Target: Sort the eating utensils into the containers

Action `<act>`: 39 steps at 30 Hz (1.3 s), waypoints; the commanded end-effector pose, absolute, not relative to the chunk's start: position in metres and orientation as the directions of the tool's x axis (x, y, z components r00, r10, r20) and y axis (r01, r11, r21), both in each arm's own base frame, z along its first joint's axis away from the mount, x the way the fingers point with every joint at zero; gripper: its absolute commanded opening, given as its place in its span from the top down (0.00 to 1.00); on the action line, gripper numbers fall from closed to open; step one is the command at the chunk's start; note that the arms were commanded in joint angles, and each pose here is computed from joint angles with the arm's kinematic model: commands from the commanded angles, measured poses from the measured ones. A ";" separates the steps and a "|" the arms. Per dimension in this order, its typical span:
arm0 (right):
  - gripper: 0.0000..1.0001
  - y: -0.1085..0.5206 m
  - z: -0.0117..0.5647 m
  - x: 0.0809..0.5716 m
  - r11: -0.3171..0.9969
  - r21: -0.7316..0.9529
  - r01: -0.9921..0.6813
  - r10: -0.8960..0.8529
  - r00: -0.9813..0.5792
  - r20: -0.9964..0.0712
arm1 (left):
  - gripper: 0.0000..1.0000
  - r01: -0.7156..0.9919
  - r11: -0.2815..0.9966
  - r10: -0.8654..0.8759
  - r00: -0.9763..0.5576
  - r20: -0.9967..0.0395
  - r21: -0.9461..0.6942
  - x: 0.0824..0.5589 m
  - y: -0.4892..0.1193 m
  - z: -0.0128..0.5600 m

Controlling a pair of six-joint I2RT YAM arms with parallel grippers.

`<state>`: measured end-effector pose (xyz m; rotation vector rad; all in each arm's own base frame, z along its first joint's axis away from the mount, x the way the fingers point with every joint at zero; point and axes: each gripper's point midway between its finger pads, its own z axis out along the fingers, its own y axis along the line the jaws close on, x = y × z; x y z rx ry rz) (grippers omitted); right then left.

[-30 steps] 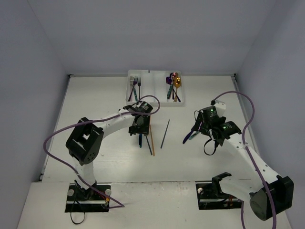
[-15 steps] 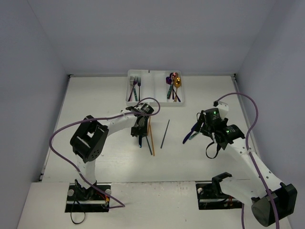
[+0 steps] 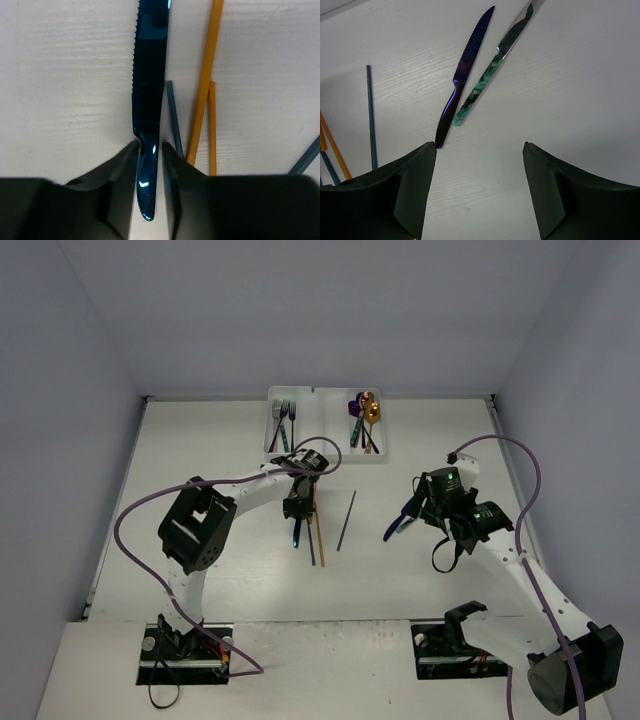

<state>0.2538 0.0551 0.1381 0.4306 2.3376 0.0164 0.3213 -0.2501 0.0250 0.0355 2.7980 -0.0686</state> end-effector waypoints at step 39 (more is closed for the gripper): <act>0.33 0.061 0.172 0.276 0.971 0.119 0.209 0.228 -0.639 -0.735 | 1.00 0.164 0.973 -0.051 -0.528 -0.848 -0.160 0.579 -0.271 0.232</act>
